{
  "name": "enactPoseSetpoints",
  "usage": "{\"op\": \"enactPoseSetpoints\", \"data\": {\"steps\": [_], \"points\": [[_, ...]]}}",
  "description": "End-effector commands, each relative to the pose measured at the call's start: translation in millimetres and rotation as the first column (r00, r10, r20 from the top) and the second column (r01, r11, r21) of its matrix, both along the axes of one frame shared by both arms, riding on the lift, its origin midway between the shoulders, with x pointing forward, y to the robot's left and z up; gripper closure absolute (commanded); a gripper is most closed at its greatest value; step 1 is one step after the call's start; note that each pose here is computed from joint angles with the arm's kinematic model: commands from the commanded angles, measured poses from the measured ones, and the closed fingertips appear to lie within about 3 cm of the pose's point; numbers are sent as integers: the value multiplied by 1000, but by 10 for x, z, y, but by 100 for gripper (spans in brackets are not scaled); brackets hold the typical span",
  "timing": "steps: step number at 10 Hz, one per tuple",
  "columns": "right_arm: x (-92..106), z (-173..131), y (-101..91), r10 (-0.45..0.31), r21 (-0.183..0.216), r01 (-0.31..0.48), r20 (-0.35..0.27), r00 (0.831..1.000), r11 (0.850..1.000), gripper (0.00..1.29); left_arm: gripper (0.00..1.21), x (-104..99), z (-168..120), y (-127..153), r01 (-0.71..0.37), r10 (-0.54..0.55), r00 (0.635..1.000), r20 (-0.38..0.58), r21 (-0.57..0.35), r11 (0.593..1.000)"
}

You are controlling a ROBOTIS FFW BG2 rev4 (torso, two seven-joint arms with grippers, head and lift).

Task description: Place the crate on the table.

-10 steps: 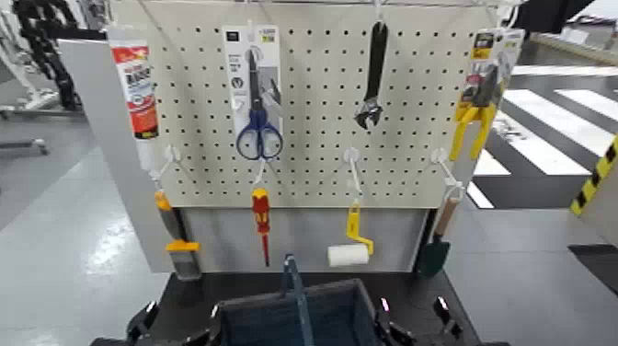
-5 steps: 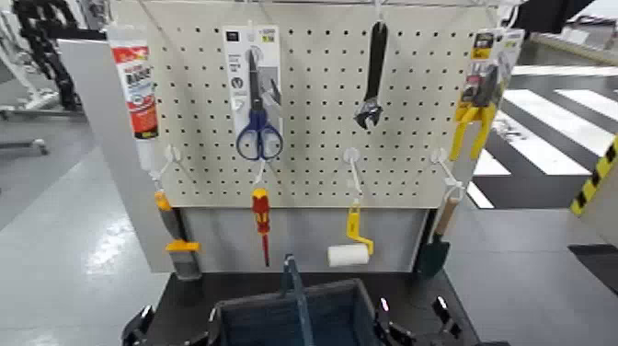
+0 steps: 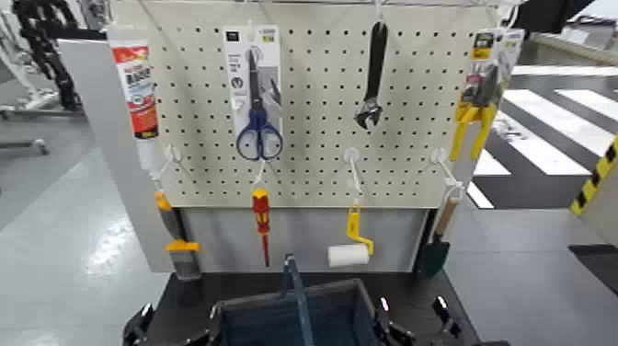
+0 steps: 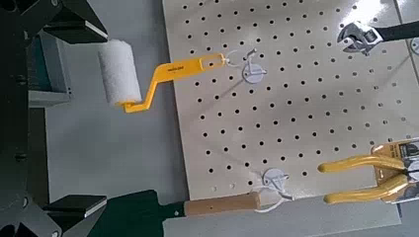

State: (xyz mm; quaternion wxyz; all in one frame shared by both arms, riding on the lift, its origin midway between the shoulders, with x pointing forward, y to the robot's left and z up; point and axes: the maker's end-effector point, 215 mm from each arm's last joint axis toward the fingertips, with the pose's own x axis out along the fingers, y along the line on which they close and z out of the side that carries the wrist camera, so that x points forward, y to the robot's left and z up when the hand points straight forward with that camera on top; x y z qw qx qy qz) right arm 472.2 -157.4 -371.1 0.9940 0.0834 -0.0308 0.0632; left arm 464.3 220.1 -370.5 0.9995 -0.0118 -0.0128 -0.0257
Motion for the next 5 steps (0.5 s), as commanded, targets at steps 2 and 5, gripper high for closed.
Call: {"op": "enactPoseSetpoints", "data": {"steps": [2, 5], "points": [[0, 5, -16, -4, 0, 4, 2, 1000, 1000, 14, 12, 3, 9, -7, -4, 4, 1000, 3, -3, 1000], [-9, 13, -13, -4, 2, 4, 3, 1000, 1000, 15, 12, -2, 20, -8, -7, 7, 1000, 7, -4, 1000]]}}
